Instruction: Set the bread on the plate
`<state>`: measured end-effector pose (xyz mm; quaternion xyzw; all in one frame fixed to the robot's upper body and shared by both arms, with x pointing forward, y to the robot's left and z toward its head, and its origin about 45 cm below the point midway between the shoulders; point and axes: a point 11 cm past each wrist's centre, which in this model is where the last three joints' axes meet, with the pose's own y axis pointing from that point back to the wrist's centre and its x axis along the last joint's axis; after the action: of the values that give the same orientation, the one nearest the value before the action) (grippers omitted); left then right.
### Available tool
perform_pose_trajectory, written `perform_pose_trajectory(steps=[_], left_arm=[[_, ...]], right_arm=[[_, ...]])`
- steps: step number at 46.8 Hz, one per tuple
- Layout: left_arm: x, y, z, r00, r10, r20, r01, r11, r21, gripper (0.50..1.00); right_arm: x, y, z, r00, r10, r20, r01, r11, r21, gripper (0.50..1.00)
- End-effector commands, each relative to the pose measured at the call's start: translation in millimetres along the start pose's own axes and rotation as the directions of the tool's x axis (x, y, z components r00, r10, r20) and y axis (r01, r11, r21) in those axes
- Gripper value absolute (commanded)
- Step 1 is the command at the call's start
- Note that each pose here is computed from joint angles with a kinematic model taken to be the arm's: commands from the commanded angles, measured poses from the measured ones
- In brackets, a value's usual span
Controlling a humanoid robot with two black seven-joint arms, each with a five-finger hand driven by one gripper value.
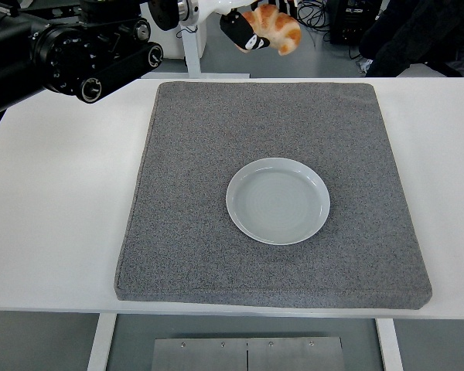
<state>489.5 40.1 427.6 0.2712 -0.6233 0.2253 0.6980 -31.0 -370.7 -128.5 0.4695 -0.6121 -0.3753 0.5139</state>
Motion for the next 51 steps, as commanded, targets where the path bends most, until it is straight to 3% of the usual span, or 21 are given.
perform_pose_trajectory(steps=[1, 9, 26, 38, 51], left_arm=[[-3, -8, 15, 1.000, -0.006, 0.000, 0.006, 1.000, -0.031, 0.500], [-14, -27, 55, 1.000, -0.030, 0.005, 0.030, 0.993, -0.110, 0.500], [-11, -27, 57, 0.999, -0.032, 0.020, 0.034, 0.993, -0.117, 0.500], [-29, -26, 80, 0.997, -0.075, 0.024, 0.079, 0.980, -0.185, 0.500], [-56, -21, 68, 0.984, -0.151, 0.092, 0.164, 0.974, -0.154, 0.500]], right_arm=[[0.1, 0.0, -0.1, 1.000, 0.001, -0.001, -0.001, 1.000, 0.000, 1.000], [0.1, 0.2, 0.8, 1.000, 0.001, -0.001, -0.001, 1.000, -0.001, 1.000], [0.8, 0.5, 2.7, 1.000, 0.003, 0.001, -0.003, 1.000, -0.005, 1.000], [0.2, 0.5, 2.6, 1.000, 0.001, -0.001, -0.001, 1.000, -0.004, 1.000], [0.2, 0.5, 2.6, 1.000, 0.001, -0.001, -0.001, 1.000, -0.004, 1.000]])
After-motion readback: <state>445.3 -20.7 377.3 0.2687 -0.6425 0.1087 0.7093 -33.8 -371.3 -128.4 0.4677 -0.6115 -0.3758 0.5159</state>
